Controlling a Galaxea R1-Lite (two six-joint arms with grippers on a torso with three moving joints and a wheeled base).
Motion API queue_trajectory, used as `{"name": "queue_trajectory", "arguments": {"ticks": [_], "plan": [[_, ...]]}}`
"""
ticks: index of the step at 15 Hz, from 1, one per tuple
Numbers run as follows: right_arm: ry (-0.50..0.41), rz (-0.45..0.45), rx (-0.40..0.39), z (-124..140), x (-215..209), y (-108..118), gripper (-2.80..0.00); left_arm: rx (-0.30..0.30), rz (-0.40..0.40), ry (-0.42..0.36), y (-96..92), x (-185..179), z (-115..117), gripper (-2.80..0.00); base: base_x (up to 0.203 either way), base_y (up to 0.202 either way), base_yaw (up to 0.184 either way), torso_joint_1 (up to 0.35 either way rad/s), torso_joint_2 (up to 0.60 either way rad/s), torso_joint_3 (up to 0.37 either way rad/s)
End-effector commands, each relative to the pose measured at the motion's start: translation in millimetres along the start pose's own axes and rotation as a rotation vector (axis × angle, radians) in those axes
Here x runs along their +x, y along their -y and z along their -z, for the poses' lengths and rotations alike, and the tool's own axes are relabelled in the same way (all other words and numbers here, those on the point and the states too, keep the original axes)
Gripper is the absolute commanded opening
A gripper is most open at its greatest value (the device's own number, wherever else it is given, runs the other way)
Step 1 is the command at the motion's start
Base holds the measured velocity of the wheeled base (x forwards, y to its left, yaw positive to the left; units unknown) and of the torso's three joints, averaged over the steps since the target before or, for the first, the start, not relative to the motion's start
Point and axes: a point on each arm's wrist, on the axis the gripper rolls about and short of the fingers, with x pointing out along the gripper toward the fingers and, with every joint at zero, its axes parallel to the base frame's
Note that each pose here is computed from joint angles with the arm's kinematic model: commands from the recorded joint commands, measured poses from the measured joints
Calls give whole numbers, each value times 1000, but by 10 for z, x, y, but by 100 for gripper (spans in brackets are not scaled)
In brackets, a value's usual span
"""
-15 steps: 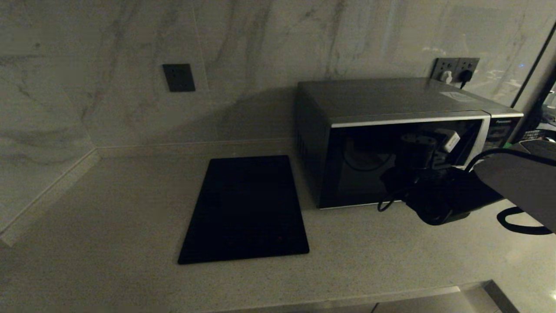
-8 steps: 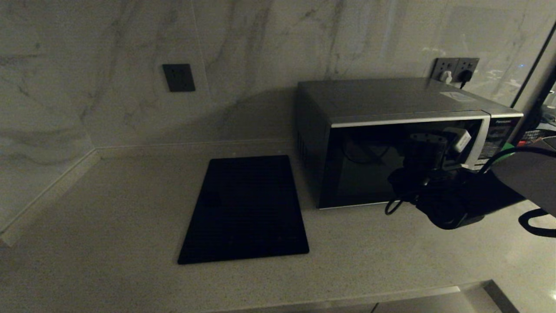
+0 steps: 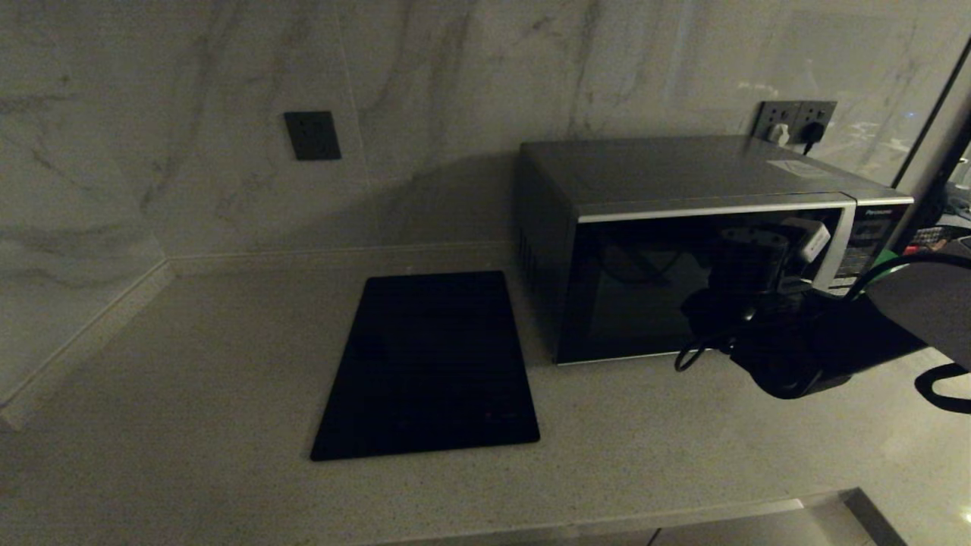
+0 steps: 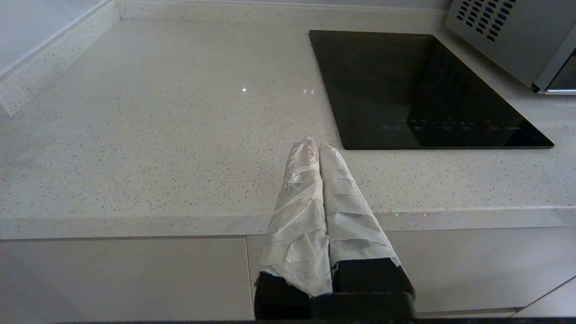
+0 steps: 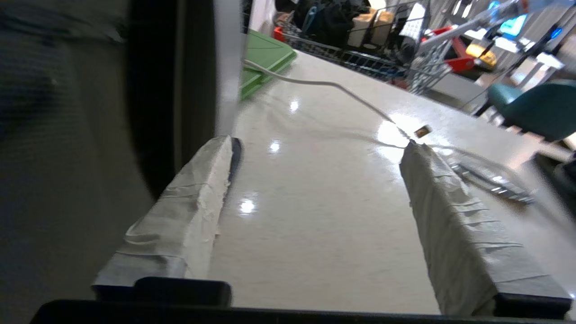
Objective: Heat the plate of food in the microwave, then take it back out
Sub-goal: Open the microwave oven
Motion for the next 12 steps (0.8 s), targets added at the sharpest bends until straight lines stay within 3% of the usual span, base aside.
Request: {"name": "queue_trajectory", "arguments": {"ticks": [1, 7, 12], "plan": [[1, 8, 24, 138, 4, -132, 0, -1, -1, -1, 0, 1, -1, -280, 0, 0, 0, 0, 0, 0], [4, 37, 116, 196, 144, -385, 0, -1, -1, -1, 0, 1, -1, -280, 0, 0, 0, 0, 0, 0], [5, 73, 151, 168, 299, -368, 0, -1, -1, -1, 0, 1, -1, -280, 0, 0, 0, 0, 0, 0]]}}
